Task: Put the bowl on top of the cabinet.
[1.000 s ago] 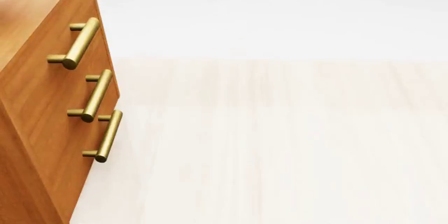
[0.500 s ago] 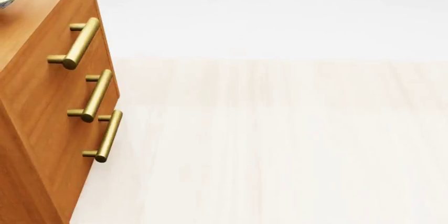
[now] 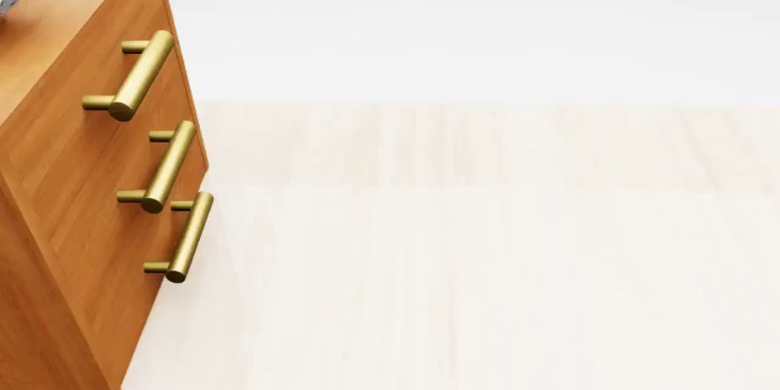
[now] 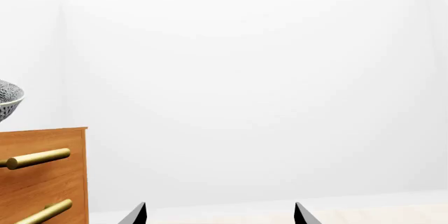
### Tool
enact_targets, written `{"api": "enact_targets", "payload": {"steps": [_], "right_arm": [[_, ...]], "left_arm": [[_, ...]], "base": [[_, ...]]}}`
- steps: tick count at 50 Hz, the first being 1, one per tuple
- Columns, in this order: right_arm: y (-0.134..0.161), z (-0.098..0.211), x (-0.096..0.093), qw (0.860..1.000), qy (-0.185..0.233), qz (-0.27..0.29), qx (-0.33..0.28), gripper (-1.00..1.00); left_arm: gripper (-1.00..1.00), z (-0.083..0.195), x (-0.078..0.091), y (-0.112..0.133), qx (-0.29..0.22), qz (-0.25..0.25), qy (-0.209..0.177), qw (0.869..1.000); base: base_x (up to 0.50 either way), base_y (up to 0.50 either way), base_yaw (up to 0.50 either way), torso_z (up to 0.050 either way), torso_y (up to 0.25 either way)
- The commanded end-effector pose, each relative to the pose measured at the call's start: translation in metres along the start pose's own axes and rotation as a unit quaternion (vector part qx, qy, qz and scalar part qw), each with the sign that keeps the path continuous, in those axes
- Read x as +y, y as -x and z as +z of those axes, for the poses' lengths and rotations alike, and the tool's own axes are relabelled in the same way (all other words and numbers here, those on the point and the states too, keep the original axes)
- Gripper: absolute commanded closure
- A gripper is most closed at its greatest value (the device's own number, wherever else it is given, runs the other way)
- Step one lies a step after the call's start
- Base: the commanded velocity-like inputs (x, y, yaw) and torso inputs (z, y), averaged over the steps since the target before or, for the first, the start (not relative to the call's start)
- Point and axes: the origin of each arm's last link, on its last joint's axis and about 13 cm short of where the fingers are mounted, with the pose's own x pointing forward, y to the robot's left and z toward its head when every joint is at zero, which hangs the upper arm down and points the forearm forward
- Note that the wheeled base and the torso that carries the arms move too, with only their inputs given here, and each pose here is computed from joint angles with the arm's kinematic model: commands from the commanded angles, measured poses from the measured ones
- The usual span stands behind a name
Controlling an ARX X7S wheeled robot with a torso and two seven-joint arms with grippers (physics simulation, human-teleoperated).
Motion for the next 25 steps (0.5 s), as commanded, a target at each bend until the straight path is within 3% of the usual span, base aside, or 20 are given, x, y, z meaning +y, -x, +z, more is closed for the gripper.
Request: {"api": "enact_targets", "payload": {"steps": [1, 25], "right_arm": [[0.0002, 0.0002, 0.0004, 1.000, 0.000, 0.001, 0.000, -1.00], [-0.0002, -0.0006, 0.0004, 1.000, -0.001, 0.002, 0.002, -1.00]], "left_arm": [[-1.00, 0.0037, -0.0001, 0.0013, -0.010, -0.012, 0.002, 1.000], [-1.00, 0.0075, -0.0011, 0.0063, -0.016, -0.023, -0.006, 1.000]], "base": [[0.00, 0.00, 0.00, 0.000, 0.000], [0.00, 0.00, 0.00, 0.000, 0.000]]}}
